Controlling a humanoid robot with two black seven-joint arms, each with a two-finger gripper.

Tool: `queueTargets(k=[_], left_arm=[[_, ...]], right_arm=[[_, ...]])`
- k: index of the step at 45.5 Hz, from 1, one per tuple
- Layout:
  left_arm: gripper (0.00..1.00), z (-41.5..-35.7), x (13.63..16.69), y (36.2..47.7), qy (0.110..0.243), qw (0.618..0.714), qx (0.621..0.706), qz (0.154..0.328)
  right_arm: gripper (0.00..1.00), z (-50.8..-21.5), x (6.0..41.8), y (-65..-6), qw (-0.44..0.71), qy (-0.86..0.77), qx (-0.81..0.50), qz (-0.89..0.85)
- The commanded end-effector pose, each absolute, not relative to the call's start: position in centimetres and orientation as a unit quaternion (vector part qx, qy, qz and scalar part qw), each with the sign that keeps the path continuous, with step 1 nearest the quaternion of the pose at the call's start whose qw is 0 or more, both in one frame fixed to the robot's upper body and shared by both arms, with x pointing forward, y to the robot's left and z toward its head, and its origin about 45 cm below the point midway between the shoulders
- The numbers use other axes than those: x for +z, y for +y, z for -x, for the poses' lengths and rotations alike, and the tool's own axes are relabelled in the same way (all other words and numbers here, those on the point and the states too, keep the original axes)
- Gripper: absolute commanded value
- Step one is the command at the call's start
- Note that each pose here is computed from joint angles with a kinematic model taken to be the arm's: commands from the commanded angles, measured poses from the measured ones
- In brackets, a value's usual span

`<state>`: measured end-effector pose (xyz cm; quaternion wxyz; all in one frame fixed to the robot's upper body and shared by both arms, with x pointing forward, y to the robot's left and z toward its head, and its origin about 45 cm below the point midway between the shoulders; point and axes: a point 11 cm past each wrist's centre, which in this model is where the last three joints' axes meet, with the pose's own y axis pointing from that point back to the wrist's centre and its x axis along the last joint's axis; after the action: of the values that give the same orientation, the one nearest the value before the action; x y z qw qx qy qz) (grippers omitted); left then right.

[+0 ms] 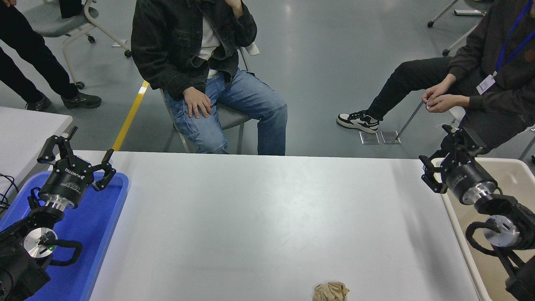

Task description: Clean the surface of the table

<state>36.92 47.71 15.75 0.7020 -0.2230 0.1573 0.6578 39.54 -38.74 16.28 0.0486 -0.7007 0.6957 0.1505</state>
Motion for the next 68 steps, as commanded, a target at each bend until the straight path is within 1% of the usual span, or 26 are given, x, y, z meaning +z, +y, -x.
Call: queueTargets(k=[1, 6, 10, 21, 37, 43, 49, 52, 53, 54, 62, 66, 68], left_arm=[[1.0, -36.92, 15.75, 47.7, 0.157, 0.7021, 0.6577, 0.223], [1.0, -36.92, 15.75, 47.7, 0.157, 0.7021, 0.6577, 0.223], [1.0, -36.92, 15.75, 47.7, 0.157, 0.7021, 0.6577, 0.223], [1.0, -36.92, 15.76, 47.7, 0.157, 0.7025, 0.6571, 0.223], [1.0, -36.92, 15.76, 47.7, 0.157, 0.7025, 0.6571, 0.223], [1.0, -36.92, 15.76, 47.7, 0.157, 0.7025, 0.6571, 0.223], [1.0, -36.92, 15.74, 47.7, 0.158, 0.7023, 0.6576, 0.222], [1.0, -36.92, 15.75, 47.7, 0.158, 0.7027, 0.657, 0.223], [1.0, -36.97, 15.8, 47.7, 0.158, 0.7029, 0.6567, 0.223], [1.0, -36.92, 15.75, 47.7, 0.158, 0.7027, 0.657, 0.223], [1.0, -36.92, 15.75, 47.7, 0.158, 0.7027, 0.657, 0.223], [1.0, -36.92, 15.75, 47.7, 0.158, 0.7027, 0.657, 0.223], [1.0, -36.92, 15.75, 47.7, 0.158, 0.7027, 0.657, 0.223]], right_arm=[[1.0, -39.6, 15.4, -38.5, 0.065, 0.71, 0.141, 0.687], [1.0, -39.5, 15.1, -38.7, 0.062, 0.713, 0.141, 0.684], [1.0, -39.5, 14.1, -37.9, 0.057, 0.715, 0.149, 0.681], [1.0, -40.0, 14.2, -36.5, 0.082, 0.713, 0.146, 0.68], [1.0, -40.0, 13.5, -35.1, 0.081, 0.704, 0.156, 0.688], [1.0, -40.4, 14.1, -34.0, 0.083, 0.688, 0.153, 0.704], [1.0, -40.2, 13.9, -33.3, 0.029, 0.661, 0.135, 0.738], [1.0, -39.7, 14.5, -33.6, -0.005, 0.638, 0.114, 0.761], [1.0, -39.5, 14.8, -33.5, -0.016, 0.629, 0.109, 0.769], [1.0, -39.4, 15.0, -33.4, -0.027, 0.62, 0.104, 0.777], [1.0, -38.2, 16.1, -33.2, -0.096, 0.572, 0.086, 0.81], [1.0, -37.7, 17.2, -33.1, -0.134, 0.541, 0.063, 0.828], [1.0, -36.9, 18.1, -32.2, -0.161, 0.504, 0.04, 0.848]])
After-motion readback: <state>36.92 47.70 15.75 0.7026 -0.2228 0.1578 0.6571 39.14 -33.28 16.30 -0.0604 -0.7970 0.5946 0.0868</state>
